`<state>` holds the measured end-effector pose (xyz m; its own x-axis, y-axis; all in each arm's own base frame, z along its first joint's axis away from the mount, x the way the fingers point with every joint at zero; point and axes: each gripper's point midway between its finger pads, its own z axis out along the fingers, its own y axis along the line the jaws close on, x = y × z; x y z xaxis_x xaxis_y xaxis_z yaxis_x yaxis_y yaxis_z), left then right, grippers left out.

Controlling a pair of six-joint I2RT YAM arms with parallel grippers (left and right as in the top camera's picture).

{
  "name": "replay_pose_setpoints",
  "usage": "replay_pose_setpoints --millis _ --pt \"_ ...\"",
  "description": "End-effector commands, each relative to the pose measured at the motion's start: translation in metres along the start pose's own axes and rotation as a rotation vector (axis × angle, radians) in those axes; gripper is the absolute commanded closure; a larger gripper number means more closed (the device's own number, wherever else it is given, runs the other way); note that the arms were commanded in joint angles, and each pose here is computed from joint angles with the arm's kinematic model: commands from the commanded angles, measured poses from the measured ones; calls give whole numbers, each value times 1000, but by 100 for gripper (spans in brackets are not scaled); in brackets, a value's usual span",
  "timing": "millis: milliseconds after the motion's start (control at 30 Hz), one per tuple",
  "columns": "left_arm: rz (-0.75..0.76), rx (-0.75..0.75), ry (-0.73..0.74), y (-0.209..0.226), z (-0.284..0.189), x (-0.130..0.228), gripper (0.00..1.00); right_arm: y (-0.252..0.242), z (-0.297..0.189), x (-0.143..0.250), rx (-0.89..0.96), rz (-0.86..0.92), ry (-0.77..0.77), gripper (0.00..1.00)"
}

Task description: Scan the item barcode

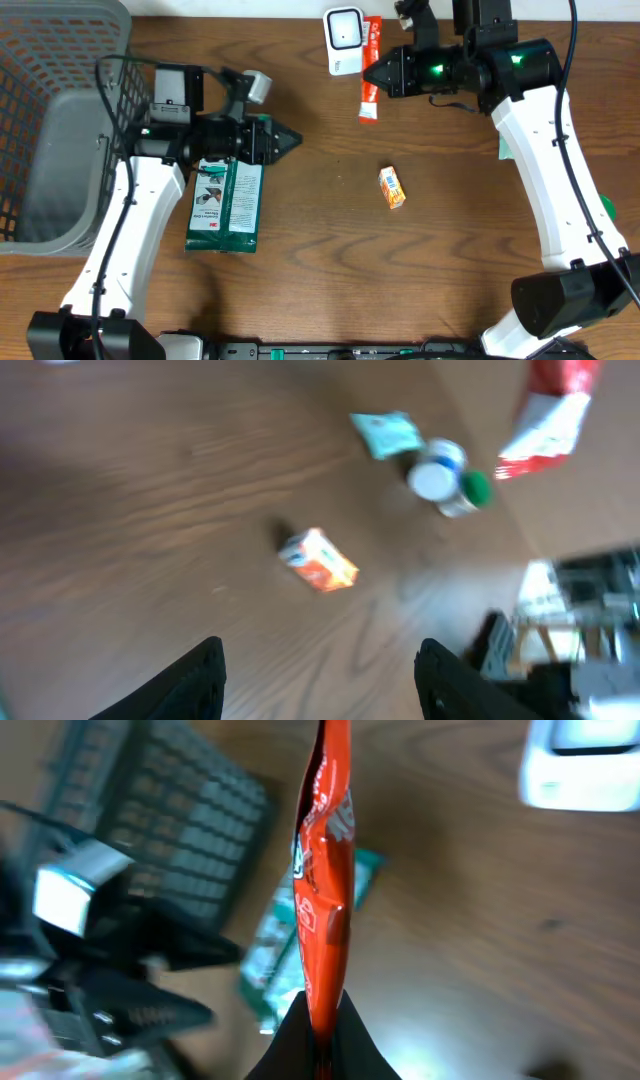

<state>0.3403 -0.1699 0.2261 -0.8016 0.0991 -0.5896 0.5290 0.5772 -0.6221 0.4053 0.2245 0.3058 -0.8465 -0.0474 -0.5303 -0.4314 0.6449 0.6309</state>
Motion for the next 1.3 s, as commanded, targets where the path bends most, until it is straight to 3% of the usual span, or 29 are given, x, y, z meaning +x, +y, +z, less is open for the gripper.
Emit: replay_pose_setpoints --millis 0,133,333,833,1000,1200,1267 --pt "207 184 -13 -42 6 -5 41 32 0 4 -168 32 38 99" --pt "288 330 -26 -77 12 -6 40 34 2 6 -170 14 42 99" --pt "345 437 -54 -100 9 -12 40 37 2 8 -192 -16 50 99" --pt "377 378 -93 -93 12 -25 41 69 14 24 -271 -68 105 99" --pt "373 378 -92 -93 12 -25 55 76 18 27 -283 -89 113 99" --pt "369 378 -91 -93 12 -25 91 75 19 28 -278 -109 111 99" --pt "358 378 -89 -93 12 -25 93 75 19 28 -278 -117 109 99"
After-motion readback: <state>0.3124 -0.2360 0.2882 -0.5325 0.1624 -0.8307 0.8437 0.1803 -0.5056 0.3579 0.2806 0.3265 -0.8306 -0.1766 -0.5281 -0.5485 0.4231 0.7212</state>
